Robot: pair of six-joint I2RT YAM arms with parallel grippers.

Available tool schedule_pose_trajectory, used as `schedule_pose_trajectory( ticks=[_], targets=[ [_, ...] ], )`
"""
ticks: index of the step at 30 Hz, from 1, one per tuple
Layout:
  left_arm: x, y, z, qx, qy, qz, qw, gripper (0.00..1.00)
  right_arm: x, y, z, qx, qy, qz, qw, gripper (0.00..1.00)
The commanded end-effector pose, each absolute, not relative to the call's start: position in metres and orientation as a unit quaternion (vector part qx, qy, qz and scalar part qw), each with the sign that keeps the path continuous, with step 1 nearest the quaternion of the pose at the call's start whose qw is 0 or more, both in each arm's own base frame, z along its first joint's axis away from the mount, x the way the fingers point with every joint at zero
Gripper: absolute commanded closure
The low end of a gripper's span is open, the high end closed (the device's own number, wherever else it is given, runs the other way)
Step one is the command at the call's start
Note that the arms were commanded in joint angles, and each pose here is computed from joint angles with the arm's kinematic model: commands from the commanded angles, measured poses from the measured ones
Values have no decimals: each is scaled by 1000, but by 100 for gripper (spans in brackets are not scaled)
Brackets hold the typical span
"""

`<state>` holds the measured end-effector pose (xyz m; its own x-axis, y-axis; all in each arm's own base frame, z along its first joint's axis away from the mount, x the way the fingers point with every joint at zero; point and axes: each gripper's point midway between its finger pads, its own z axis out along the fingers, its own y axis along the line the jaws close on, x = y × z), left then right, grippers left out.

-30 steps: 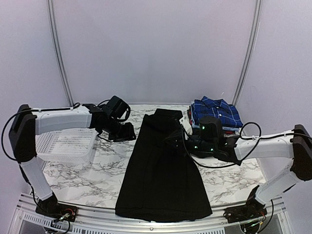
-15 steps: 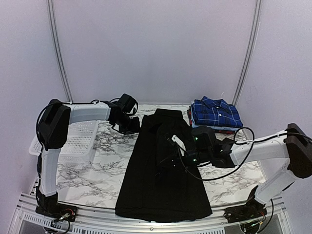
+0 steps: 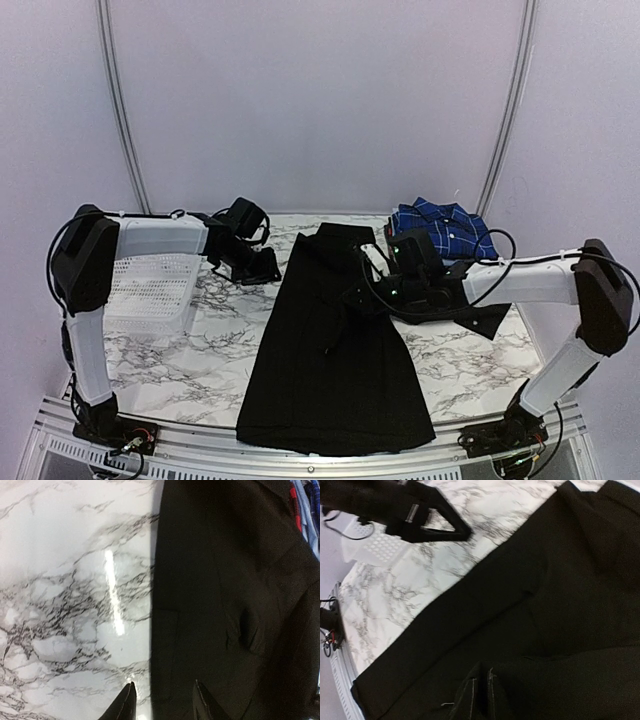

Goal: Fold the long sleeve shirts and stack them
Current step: Place the sleeve of the 1/3-folded shirt.

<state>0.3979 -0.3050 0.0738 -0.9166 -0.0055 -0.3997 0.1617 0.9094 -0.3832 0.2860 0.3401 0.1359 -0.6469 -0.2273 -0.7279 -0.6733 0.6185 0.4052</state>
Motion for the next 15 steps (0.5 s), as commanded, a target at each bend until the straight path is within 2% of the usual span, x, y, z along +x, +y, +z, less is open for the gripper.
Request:
schedule_pose_trajectory(
  ticks=[1,5,9,12,15],
  targets=[
    [372,-291,73,34,959,-212,185,59,276,313,83,-250,899,256,254,86],
    [321,-279,62,49,962,-221,149,55,262,305,69,-255,909,227,237,68],
    [271,-277,56,79,963,-229,121,51,276,287,84,-237,924,162,254,54],
    [260,-270,59,75,964,-222,129,50,299,286,123,-237,912,136,307,40],
    [265,-266,62,65,964,-211,145,51,324,300,154,-257,888,134,356,32]
  ],
)
